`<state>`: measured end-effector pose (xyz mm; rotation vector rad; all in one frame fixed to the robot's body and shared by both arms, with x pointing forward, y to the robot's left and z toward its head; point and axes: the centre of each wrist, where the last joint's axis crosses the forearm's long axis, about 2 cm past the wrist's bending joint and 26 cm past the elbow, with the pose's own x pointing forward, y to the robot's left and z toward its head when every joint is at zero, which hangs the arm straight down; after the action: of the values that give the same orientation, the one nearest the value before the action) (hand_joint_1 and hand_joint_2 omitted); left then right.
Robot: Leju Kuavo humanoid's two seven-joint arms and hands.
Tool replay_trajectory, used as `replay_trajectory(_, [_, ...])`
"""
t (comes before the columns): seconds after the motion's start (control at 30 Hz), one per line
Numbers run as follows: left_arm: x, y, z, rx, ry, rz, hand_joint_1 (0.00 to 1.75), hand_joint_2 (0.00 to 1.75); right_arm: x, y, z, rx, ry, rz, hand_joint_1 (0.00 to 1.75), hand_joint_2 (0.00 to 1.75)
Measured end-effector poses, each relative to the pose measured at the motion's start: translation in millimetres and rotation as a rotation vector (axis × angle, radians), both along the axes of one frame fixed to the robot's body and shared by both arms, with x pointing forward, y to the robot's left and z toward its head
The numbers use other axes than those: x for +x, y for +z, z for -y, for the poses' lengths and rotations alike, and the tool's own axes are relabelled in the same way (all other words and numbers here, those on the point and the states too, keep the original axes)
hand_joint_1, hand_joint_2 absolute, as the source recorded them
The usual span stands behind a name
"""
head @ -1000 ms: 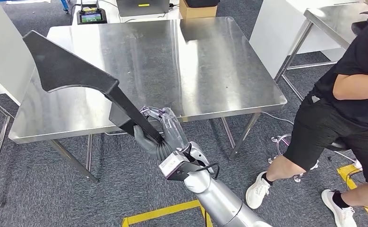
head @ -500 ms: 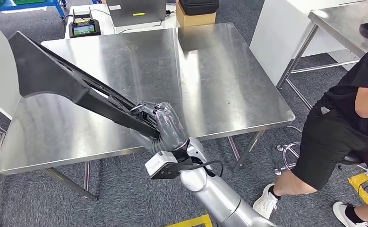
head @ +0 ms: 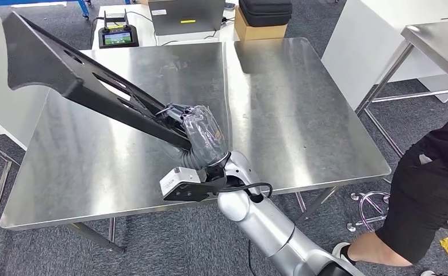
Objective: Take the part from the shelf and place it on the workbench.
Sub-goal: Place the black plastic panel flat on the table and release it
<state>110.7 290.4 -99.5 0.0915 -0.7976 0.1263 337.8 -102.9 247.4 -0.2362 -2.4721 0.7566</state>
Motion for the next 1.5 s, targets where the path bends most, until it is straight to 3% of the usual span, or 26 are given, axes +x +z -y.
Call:
replay_trajectory(0.2, [8.0,2.1,0,0.013,0.002,0.006,0.00,1.75,4,-2,-9,-0.114,-0.050,0.006,1.75,1.75])
replay_trajectory(0.63, [13.8,3.6,-3,0.025,0.003,0.016,0.00,1.75,7,-3,-21,-0.159,-0.037,-0.007,1.75,1.75])
replay_trajectory(0.9, [17.8,4.8,-1,0.030,-0.015,0.013,0.00,1.75,19,-15,-35,-0.463,-0.120,-0.005,1.75,1.75])
replay_trajectory(1.13, [31.0,8.6,1,0.036,-0.050,0.010,0.00,1.75,45,-28,-51,-0.759,-0.242,-0.051,1.75,1.75])
replay_trajectory(1.33, [36.4,10.4,3,0.037,-0.070,0.008,0.00,1.75,66,-52,-35,-1.013,-0.353,-0.162,1.75,1.75])
replay_trajectory(1.5, [37.7,10.8,2,0.039,-0.067,0.013,0.00,1.75,71,-68,-18,-1.113,-0.415,-0.218,1.75,1.75])
